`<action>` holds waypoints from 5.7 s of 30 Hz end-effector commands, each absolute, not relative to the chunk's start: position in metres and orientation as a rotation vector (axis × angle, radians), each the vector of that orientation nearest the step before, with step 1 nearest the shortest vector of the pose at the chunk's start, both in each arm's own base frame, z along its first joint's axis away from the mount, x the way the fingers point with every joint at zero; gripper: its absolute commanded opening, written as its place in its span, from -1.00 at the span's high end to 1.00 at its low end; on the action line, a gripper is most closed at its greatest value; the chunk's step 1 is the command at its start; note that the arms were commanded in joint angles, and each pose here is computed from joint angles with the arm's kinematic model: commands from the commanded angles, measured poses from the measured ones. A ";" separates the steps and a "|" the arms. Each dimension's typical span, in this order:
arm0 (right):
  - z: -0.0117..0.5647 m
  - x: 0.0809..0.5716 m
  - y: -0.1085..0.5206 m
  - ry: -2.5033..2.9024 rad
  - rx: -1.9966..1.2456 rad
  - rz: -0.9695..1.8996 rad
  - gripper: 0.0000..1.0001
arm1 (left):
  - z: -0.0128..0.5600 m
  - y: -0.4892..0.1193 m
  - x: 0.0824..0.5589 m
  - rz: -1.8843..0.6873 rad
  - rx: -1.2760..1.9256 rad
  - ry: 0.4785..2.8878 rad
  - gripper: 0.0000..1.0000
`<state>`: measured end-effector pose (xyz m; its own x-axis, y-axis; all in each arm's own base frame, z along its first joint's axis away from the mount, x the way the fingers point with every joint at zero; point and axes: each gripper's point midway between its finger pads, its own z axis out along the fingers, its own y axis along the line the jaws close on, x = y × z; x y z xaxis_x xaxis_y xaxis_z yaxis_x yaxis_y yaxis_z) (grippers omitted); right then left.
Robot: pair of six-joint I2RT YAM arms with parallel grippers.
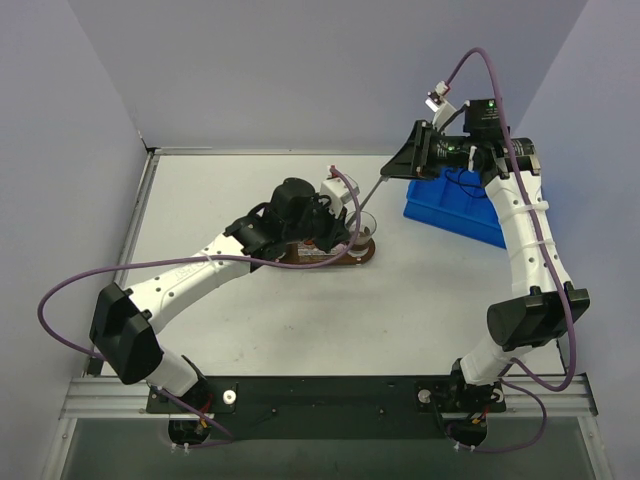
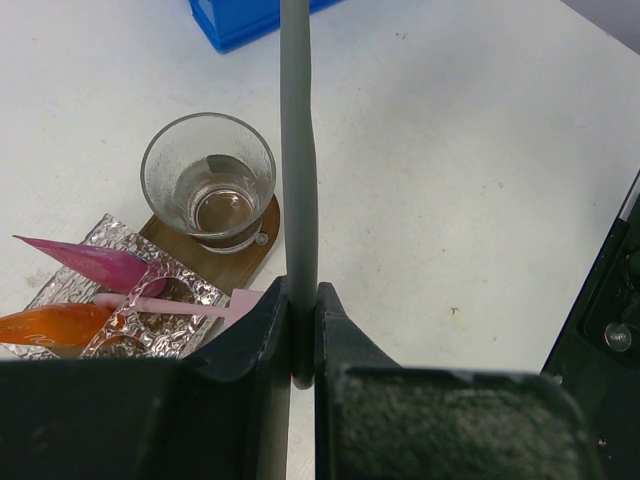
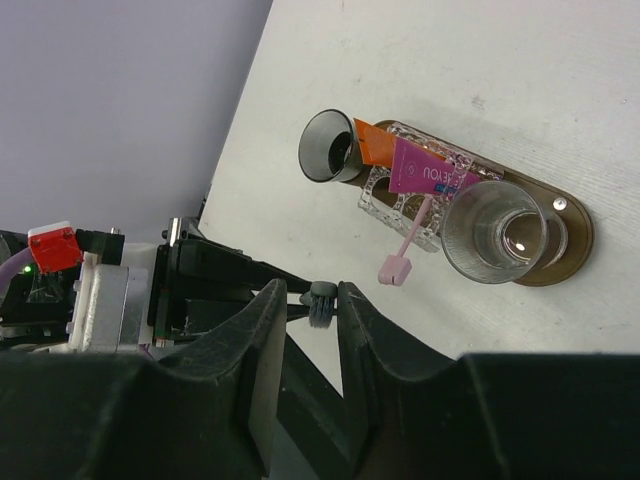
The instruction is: Prepare toiletry sets of a toothbrush and toothpaste on the tray
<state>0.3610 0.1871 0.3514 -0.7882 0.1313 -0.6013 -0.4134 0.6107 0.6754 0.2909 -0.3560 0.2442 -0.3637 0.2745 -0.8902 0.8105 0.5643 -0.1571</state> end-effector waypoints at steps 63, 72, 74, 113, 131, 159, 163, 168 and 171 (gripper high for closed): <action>0.299 0.271 0.375 1.298 -1.264 0.057 1.00 | 0.190 -0.106 0.325 -0.445 0.124 2.116 -0.57; 0.278 0.276 0.379 1.338 -1.312 0.012 1.00 | 0.194 -0.106 0.322 -0.452 0.129 2.102 -0.57; 0.275 0.274 0.380 1.349 -1.316 0.025 1.00 | 0.193 -0.107 0.322 -0.453 0.130 2.105 -0.57; 0.224 0.289 0.381 1.361 -1.381 -0.038 1.00 | 0.194 -0.110 0.322 -0.470 0.143 2.097 -0.57; 0.204 0.293 0.378 1.331 -1.425 -0.104 1.00 | 0.190 -0.112 0.322 -0.483 0.150 2.108 -0.57; 0.182 0.314 0.366 1.419 -1.349 -0.093 0.73 | 0.187 -0.112 0.323 -0.479 0.155 2.119 -0.57; 0.184 0.314 0.365 1.419 -1.340 -0.089 0.58 | 0.187 -0.112 0.323 -0.480 0.153 2.121 -0.57; 0.185 0.310 0.364 1.418 -1.336 -0.072 0.40 | 0.187 -0.112 0.323 -0.480 0.156 2.121 -0.57; 0.185 0.309 0.363 1.422 -1.332 -0.062 0.30 | 0.187 -0.112 0.323 -0.479 0.158 2.120 -0.57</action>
<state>0.3067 0.3634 0.1707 0.2736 -0.7488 -0.6038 -0.6674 0.3043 -0.6797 0.3156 -0.1108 0.1768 -0.6053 -0.0765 -0.7923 0.2616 0.9209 -0.2888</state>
